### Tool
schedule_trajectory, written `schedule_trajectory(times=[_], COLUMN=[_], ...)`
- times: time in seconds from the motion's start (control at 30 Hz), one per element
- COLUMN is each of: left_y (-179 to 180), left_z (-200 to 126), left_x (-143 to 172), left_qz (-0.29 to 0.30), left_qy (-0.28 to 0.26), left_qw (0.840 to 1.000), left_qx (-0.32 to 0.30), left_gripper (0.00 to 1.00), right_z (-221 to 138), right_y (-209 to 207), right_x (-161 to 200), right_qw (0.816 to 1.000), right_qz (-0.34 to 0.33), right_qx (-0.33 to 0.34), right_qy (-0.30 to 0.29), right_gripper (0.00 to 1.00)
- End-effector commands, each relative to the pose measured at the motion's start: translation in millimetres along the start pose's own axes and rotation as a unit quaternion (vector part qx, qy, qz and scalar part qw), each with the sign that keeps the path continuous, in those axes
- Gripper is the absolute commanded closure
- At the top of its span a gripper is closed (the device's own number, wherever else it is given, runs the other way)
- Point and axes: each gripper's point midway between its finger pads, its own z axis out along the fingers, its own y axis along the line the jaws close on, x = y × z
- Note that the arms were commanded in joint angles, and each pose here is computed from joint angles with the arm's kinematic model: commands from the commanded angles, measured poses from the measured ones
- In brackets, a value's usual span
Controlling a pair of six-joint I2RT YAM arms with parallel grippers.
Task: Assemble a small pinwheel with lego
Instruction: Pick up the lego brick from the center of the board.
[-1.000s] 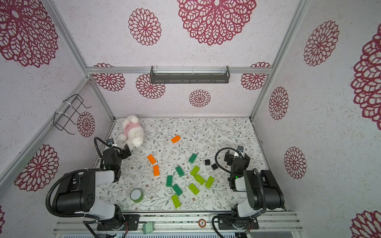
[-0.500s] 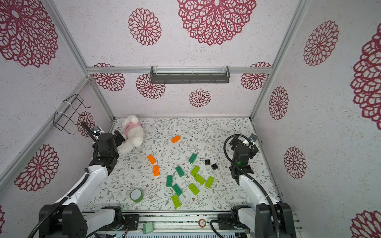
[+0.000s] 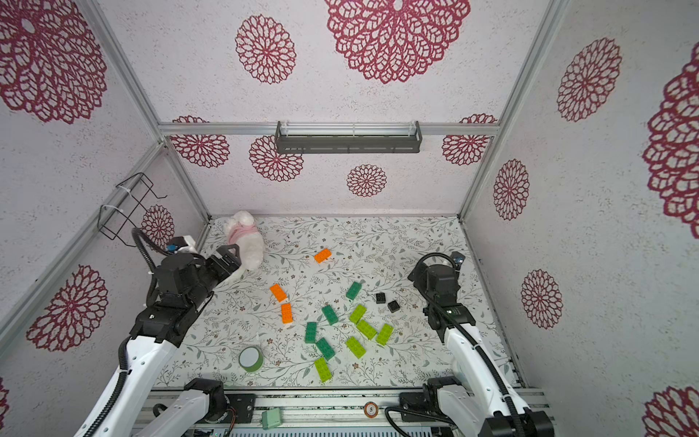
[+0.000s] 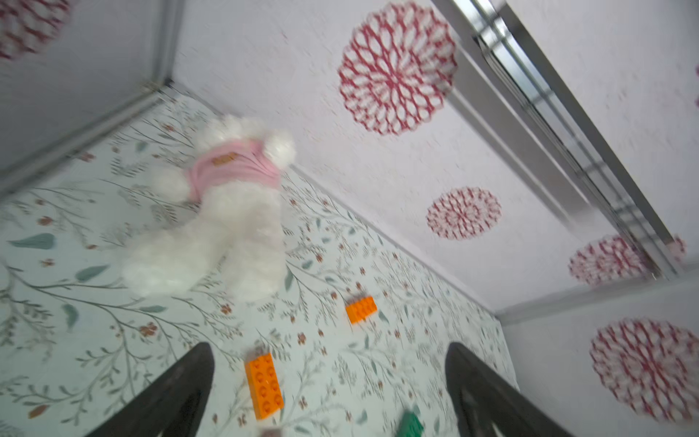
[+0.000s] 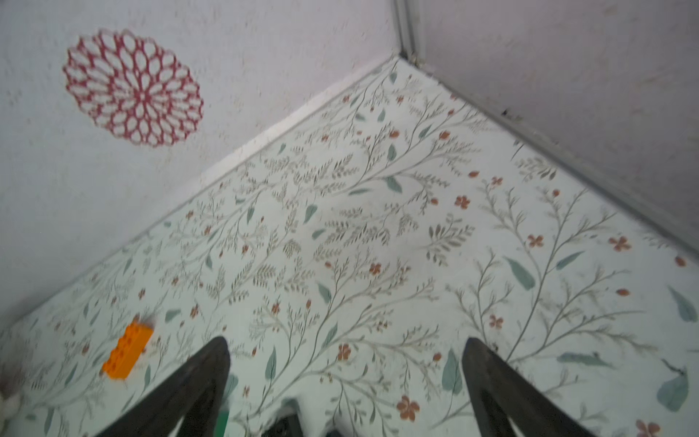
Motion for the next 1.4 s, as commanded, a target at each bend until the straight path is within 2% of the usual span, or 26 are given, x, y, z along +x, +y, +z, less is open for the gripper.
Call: schedule_trajectory(times=[0.0, 0.1, 0.2, 0.27, 0.37, 0.6, 0.77, 1.0, 1.37], left_y=[-54, -83, -102, -109, -112, -104, -100, -94, -94], left_z=[7, 19, 23, 25, 30, 38, 39, 38, 41], left_x=[59, 112, 156, 175, 191, 199, 202, 197, 197], left_qz=[0.089, 0.177, 0.234, 0.248, 0.246, 0.258, 0.253, 0.262, 0.266], left_qy=[0.106, 0.164, 0.201, 0.214, 0.230, 0.233, 0.236, 0.219, 0.215], left_qw=[0.988, 0.966, 0.945, 0.936, 0.931, 0.930, 0.931, 0.933, 0.933], left_qx=[0.069, 0.089, 0.110, 0.125, 0.138, 0.123, 0.120, 0.113, 0.113], left_gripper=[0.03, 0.03, 0.03, 0.03, 0.03, 0.03, 0.03, 0.03, 0.03], right_z=[-10, -16, -23, -26, -29, -24, -18, -17, -26], right_y=[12, 18, 14, 11, 6, -3, -5, -6, -7], right_x=[55, 97, 130, 150, 179, 201, 206, 208, 213], right_qw=[0.993, 0.985, 0.978, 0.972, 0.965, 0.962, 0.959, 0.959, 0.952], right_qz=[-0.003, 0.005, 0.017, 0.026, 0.023, -0.001, -0.015, -0.039, -0.056], right_qx=[-0.018, -0.028, -0.021, -0.020, -0.003, 0.031, 0.044, 0.060, 0.067], right_qy=[0.116, 0.172, 0.207, 0.231, 0.261, 0.273, 0.278, 0.276, 0.294], right_gripper=[0.06, 0.10, 0.12, 0.15, 0.19, 0.24, 0.37, 0.47, 0.46])
